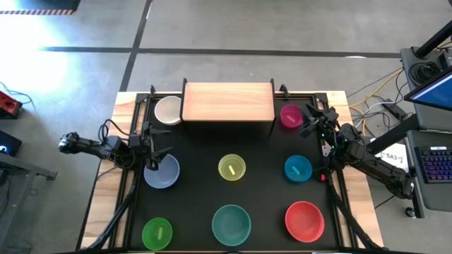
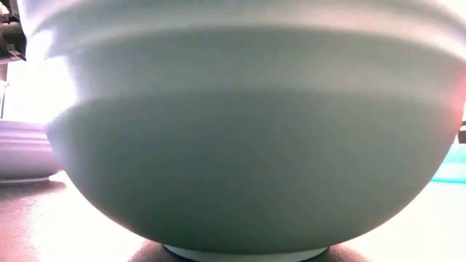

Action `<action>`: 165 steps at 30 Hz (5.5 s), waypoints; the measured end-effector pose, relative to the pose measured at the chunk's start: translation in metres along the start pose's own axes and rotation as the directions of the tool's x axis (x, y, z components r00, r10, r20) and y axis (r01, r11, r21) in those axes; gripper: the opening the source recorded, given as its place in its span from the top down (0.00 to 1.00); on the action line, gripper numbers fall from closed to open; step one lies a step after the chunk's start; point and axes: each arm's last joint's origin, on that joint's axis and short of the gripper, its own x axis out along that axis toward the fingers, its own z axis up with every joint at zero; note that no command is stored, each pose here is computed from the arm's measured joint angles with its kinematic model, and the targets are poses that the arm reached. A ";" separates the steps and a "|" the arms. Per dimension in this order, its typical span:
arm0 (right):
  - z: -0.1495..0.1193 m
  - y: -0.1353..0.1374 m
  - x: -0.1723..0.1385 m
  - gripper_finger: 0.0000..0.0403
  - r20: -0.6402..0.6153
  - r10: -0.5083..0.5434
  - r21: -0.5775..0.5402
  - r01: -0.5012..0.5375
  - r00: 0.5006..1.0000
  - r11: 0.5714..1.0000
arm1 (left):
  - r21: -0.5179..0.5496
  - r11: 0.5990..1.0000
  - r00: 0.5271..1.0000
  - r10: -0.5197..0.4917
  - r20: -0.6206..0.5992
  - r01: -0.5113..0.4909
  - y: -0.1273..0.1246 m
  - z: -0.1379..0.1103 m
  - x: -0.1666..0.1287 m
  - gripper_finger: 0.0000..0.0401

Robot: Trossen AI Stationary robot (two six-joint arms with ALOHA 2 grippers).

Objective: Place and stack bowls onto a shelf
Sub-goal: Put the small yellow bowl on the shelf

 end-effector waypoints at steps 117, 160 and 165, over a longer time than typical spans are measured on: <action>0.000 0.000 0.000 0.54 0.000 0.000 0.000 0.000 1.000 1.000 | -0.016 0.951 0.055 -0.034 -0.998 0.307 -0.117 -0.121 0.256 0.85; 0.000 0.000 0.000 0.54 0.000 -0.003 0.001 0.003 1.000 1.000 | 0.209 0.950 0.142 0.179 -0.974 0.232 -0.027 0.044 0.310 1.00; 0.000 0.000 0.000 0.54 0.000 -0.004 0.000 0.004 1.000 1.000 | 0.252 0.965 0.119 0.242 -0.963 0.078 0.029 0.052 0.307 1.00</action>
